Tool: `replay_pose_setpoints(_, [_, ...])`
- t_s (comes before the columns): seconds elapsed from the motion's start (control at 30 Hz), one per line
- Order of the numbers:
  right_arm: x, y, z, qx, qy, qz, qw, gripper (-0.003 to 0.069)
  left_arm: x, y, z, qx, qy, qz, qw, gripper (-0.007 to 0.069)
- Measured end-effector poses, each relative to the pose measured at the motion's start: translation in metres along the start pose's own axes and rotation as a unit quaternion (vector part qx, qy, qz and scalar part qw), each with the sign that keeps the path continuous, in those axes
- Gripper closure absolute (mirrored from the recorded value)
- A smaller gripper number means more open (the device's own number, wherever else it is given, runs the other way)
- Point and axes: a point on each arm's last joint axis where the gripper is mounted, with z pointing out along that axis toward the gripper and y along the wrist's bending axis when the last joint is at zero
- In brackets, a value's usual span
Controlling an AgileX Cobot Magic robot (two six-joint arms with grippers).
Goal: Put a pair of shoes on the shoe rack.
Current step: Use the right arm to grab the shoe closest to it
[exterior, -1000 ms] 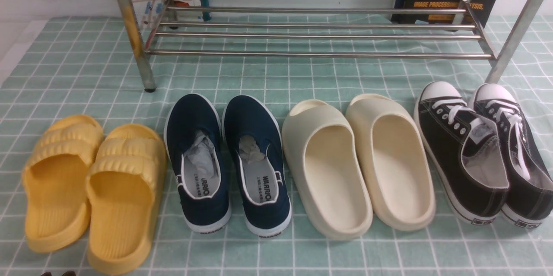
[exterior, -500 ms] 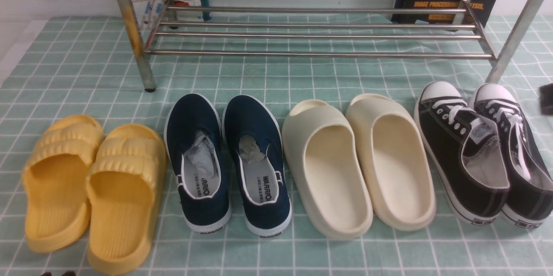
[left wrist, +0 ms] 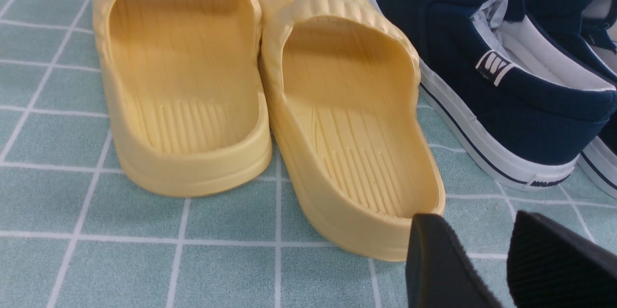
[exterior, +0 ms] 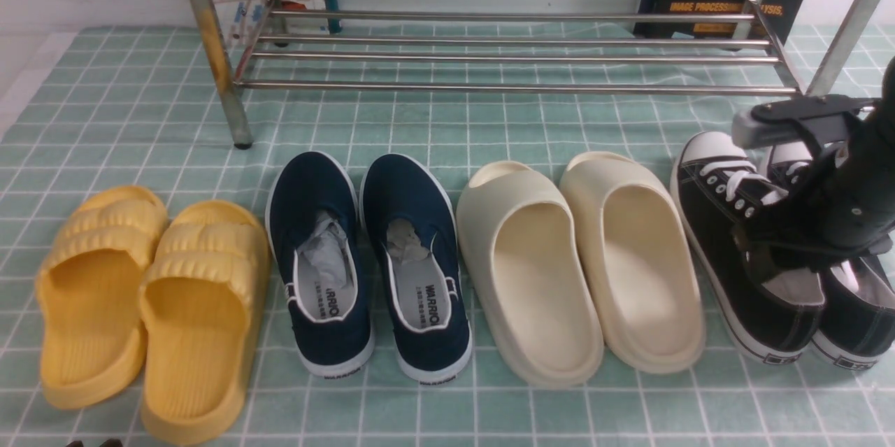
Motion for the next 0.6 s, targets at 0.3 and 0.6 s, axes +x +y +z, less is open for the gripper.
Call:
replay_pose_setpoints(0.3, [-0.007, 0.006, 0.033, -0.01, 0.004, 0.005, 1.0, 0.0449, 0.0, 0.0, 0.0, 0.0, 0.0, 0.0, 1.0, 0.0387])
replay_pose_setpoints(0.6, [-0.007, 0.008, 0.022, -0.018, -0.008, 0.009, 1.0, 0.0648, 0.0, 0.0, 0.0, 0.0, 0.0, 0.0, 1.0, 0.0387])
